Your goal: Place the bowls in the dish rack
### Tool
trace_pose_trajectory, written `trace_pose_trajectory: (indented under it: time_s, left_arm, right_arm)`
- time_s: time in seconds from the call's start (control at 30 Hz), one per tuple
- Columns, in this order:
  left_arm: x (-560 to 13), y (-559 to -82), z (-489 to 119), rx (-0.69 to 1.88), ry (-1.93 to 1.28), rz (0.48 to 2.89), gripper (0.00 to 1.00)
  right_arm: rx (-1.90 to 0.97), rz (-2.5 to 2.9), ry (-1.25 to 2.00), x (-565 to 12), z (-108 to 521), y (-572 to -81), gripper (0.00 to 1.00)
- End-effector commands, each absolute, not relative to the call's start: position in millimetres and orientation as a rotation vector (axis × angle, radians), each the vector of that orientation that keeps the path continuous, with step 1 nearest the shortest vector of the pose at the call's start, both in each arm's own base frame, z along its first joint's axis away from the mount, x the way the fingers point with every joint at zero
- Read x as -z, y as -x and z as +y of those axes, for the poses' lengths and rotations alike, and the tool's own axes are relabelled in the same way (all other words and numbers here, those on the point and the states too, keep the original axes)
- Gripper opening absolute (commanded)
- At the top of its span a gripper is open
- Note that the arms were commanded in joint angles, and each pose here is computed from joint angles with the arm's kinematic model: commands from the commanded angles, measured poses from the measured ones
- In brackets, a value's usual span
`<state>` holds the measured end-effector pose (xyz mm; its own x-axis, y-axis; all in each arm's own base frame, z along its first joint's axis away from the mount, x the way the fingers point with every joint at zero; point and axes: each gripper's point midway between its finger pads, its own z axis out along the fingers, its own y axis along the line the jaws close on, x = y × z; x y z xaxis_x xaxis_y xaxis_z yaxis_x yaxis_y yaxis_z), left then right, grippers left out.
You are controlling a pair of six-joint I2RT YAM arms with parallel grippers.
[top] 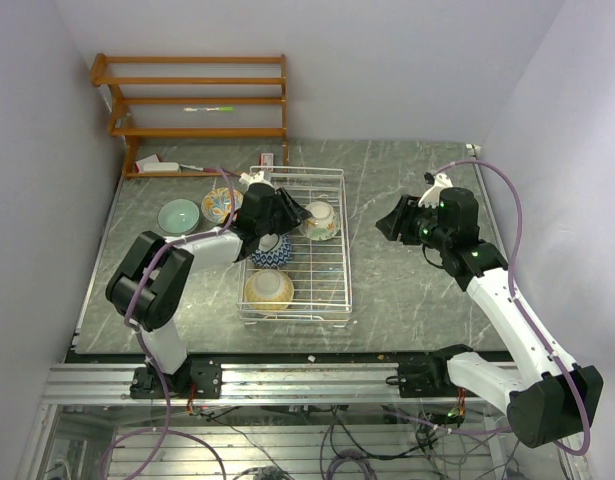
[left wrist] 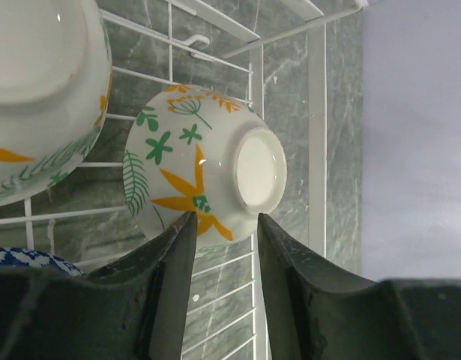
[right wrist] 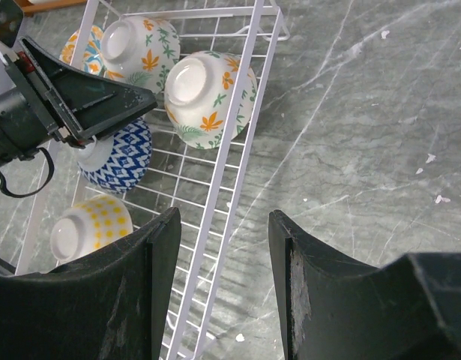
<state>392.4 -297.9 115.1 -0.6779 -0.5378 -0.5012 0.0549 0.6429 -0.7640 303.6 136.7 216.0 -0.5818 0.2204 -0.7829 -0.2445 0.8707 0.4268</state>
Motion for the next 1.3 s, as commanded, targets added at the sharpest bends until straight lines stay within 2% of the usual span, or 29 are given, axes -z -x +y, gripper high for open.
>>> trace_pose_trajectory:
  time_s: [0.0, 0.13, 0.5, 0.87, 1.07, 1.27]
  left_arm:
    - [-124, -394, -296, 0.921, 0.265, 2.148, 0.45]
    - [-122, -392, -309, 0.888, 0.171, 2.186, 0.38]
    - [-96, -391, -344, 0.815, 0.046, 2.273, 0.39]
    - [-90, -425, -342, 0.664, 0.049, 2.23, 0.39]
    - [-100, -432, -338, 0.625, 0.039, 2.204, 0.4]
    - [-138, -406, -327, 0.62, -0.002, 2.165, 0.5]
  right_arm:
    - [-0.638, 2.063, 0.02, -224, 137, -309, 0.5]
    - [-0.632, 2.066, 0.018, -222, 137, -309, 0.5]
    - [-0.606, 2.071, 0.013, -217, 132, -309, 0.5]
    - [-0.592, 2.074, 0.01, -214, 130, -310, 0.5]
    - [-0.588, 2.076, 0.008, -214, 129, -311, 0.5]
    - [-0.6, 2.074, 0.006, -213, 130, -312, 0.5]
